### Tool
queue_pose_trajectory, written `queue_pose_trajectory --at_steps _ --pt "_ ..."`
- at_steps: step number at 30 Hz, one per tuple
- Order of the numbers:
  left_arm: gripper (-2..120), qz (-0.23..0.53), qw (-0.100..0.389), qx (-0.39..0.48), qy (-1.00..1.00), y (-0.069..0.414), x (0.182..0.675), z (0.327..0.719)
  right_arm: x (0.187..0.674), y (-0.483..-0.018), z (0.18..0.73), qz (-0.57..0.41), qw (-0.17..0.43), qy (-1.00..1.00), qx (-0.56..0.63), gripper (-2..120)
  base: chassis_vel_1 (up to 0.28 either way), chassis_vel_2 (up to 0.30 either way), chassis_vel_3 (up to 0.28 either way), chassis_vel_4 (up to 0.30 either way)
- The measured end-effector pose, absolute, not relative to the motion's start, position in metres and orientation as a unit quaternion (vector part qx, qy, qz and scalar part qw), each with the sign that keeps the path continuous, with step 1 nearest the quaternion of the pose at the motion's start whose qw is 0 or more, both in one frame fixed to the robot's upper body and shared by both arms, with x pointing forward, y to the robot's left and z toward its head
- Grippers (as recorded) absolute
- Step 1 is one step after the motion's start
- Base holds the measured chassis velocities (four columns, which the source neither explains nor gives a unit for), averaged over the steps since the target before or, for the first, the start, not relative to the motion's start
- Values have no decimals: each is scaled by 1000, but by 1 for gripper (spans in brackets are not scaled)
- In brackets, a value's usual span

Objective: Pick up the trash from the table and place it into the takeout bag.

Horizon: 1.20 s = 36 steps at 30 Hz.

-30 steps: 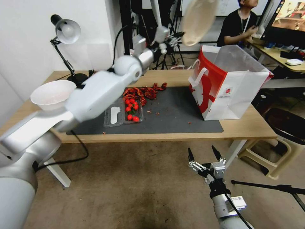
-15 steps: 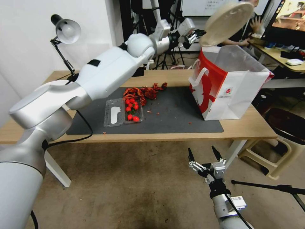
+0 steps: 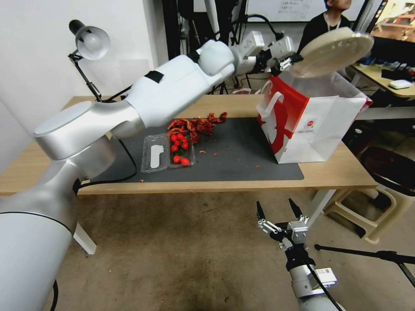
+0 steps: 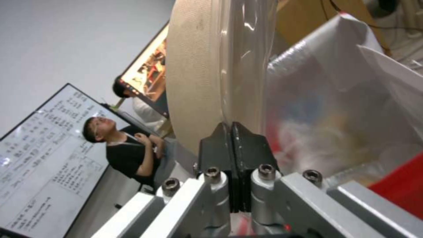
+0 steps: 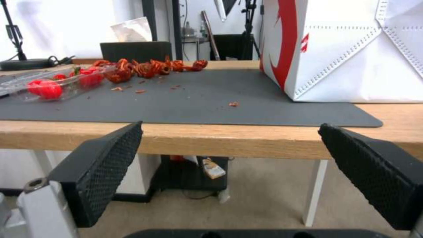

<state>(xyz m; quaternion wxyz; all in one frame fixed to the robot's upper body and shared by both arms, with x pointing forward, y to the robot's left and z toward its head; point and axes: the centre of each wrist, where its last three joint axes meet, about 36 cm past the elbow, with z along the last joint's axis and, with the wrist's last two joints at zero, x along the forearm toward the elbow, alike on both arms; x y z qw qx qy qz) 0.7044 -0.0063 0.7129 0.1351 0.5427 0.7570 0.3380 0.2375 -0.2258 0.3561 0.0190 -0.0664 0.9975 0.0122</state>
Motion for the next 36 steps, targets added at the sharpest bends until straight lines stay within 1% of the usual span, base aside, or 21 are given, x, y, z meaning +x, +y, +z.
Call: queue_pose_trajectory --at_steps 8,9,10,11,13,15,16,19,20,21,22,24,26,27,28,30,31,32,33,34,36 --pt "1 348 128 536 759 -10 704 701 240 -225 358 12 21 997 -68 100 0 0 0 0" --pt "9 347 128 533 761 -10 704 699 239 -225 358 13 20 997 -68 100 0 0 0 0" --pt "13 345 128 533 762 -11 703 698 239 -225 358 13 20 997 -68 100 0 0 0 0" --pt "13 345 128 533 762 -11 703 698 239 -225 358 13 20 997 -68 100 0 0 0 0" --pt "22 342 129 530 765 -11 703 697 239 -225 357 13 19 997 -68 100 0 0 0 0" --pt "28 340 130 524 770 -12 703 696 238 -225 357 13 19 997 -69 100 0 0 0 0" --pt "28 340 130 524 770 -12 703 696 238 -225 357 13 19 997 -69 100 0 0 0 0" --pt "46 309 125 511 793 -9 703 688 237 -224 357 14 18 997 -70 100 0 0 0 0" --pt "46 309 125 511 793 -9 703 688 237 -224 357 14 18 997 -70 100 0 0 0 0" --pt "51 295 124 503 803 -7 703 685 237 -224 357 14 18 997 -71 100 0 0 0 0" --pt "57 268 127 475 828 -3 700 680 238 -224 358 14 19 997 -71 100 0 0 0 0" --pt "57 261 128 466 835 -3 699 678 238 -224 358 14 20 997 -71 100 0 0 0 0" --pt "71 221 138 394 881 6 692 667 239 -224 357 14 19 997 -71 100 0 0 0 0" --pt "71 221 138 394 881 6 692 667 239 -224 357 14 19 997 -71 100 0 0 0 0" --pt "74 213 139 372 893 8 688 663 239 -223 357 14 19 997 -70 100 0 0 0 0" --pt "86 195 129 289 928 16 673 648 239 -224 356 13 18 997 -68 100 0 0 0 0" --pt "86 195 129 289 928 16 673 648 239 -224 356 13 18 997 -68 100 0 0 0 0" --pt "87 193 126 270 935 18 670 644 238 -224 356 13 18 998 -67 100 0 0 0 0" --pt "95 195 118 228 947 22 660 629 237 -225 356 13 16 998 -64 100 0 0 0 0" --pt "95 195 118 228 947 22 660 629 237 -225 356 13 16 998 -64 100 0 0 0 0" --pt "99 199 121 182 955 26 647 607 237 -225 357 12 17 998 -62 100 0 0 0 0"
